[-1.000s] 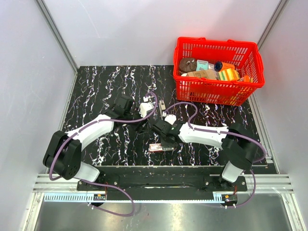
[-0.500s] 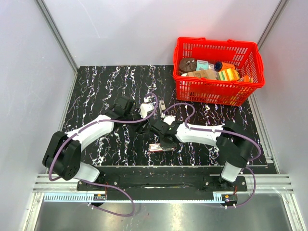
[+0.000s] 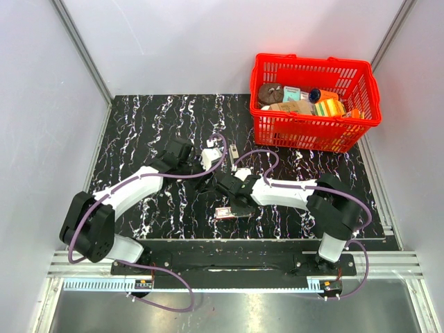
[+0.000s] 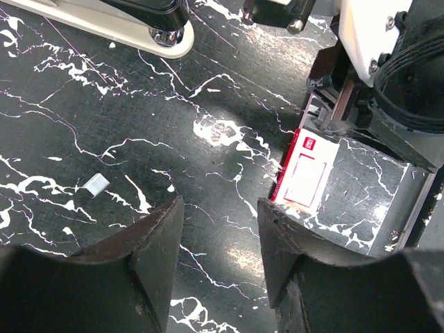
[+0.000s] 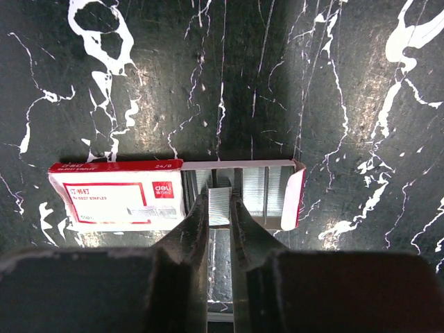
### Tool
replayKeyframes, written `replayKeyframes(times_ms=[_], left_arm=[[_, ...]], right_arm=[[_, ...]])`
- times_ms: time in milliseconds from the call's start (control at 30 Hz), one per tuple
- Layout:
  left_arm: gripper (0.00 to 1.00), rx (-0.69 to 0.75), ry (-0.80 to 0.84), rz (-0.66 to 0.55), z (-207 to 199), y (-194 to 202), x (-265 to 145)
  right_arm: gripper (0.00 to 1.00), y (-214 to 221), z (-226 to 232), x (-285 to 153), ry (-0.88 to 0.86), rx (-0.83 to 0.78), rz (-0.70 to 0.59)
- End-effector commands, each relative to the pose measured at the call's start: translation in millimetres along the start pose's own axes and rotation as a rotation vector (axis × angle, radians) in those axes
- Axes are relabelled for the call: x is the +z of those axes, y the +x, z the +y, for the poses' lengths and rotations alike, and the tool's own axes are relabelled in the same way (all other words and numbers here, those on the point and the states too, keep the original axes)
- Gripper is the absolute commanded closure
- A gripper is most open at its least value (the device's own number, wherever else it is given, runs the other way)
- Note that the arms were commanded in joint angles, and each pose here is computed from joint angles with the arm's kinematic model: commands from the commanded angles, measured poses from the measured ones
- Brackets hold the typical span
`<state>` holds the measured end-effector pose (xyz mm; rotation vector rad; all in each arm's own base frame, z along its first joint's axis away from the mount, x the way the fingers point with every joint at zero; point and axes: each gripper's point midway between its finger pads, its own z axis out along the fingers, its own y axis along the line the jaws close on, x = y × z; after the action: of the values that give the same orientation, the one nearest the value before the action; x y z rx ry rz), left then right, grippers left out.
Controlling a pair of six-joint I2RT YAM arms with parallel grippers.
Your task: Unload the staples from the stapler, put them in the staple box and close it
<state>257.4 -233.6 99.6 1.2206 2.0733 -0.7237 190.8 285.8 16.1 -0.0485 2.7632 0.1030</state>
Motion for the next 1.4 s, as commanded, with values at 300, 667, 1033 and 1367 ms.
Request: replayKeyframes(times_ms=[300,667,1033,1367], left_arm=[[0.49,0.051,-0.007,-0.037,-2.5,-10.8,-3.7],[0.49,0.047,-0.009,-0.026,-2.6,-8.8,-3.5],[0.49,0.044,-0.01,-0.019,-0.8,-9.5,-0.9],[0.49,0.053,-0.016,0.003,2.9,-3.9,4.0]], right_arm=[[0.8,-16.6,17.8,-8.7,-0.039,-0.015,-0.051],[0.66,-19.2,16.0,-13.9,-0.038,-0.023,-0.063],[0.69,-45.5,29.7,-53.0,-0.132,-0.008,-0.144],[0.73,-46.1,13.5,-47.3,-0.091,0.001,-0.141]])
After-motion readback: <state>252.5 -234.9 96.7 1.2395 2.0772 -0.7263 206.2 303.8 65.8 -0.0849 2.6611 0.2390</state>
